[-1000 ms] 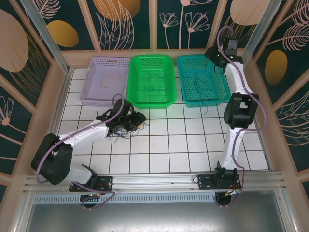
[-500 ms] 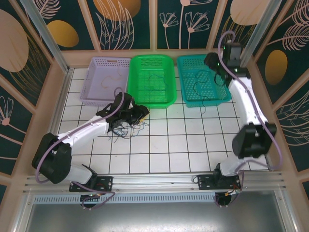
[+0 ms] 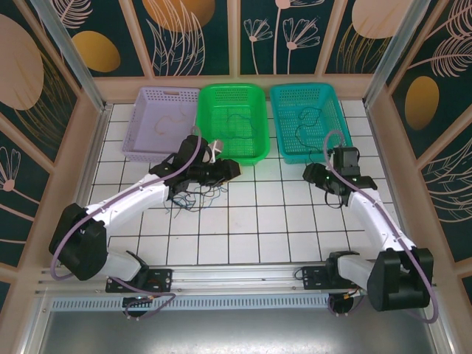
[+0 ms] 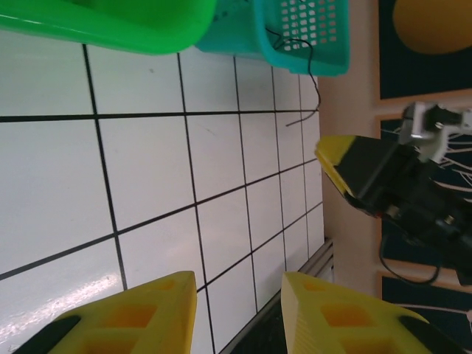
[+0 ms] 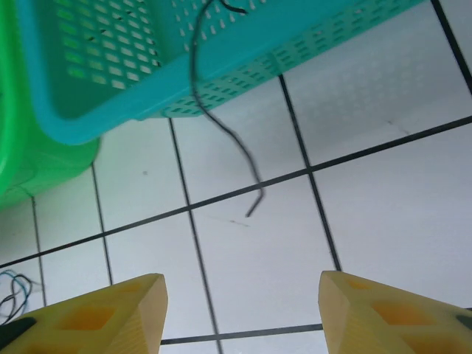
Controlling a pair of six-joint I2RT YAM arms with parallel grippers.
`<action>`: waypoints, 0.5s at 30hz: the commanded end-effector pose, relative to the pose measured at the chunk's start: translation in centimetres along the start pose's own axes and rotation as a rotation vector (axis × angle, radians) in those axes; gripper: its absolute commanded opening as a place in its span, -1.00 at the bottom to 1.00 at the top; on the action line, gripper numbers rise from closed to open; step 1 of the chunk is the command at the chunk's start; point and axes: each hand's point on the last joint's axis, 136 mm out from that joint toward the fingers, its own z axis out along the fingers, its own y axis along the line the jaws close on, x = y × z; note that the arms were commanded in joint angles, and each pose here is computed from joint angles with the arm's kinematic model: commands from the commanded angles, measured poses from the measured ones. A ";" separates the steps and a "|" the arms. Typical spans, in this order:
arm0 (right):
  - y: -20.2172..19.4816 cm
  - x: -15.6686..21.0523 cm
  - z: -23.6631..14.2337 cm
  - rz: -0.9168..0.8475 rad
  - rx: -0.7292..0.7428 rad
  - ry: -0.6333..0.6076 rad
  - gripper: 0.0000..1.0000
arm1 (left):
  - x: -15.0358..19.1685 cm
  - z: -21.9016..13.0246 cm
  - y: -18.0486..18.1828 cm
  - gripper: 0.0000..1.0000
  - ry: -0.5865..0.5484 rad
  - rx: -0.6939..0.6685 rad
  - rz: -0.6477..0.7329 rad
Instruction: Untangle the cables
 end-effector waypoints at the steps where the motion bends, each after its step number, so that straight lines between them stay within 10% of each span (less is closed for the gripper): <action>1: 0.2 -1.3 0.6 -0.076 -0.046 -0.008 0.14 | -0.2 0.0 -2.4 -0.25 0.004 0.068 0.075; 15: 0.7 -3.7 3.4 -0.093 -0.104 -0.036 -0.24 | -0.1 -0.3 -3.3 -0.25 -0.006 0.092 0.073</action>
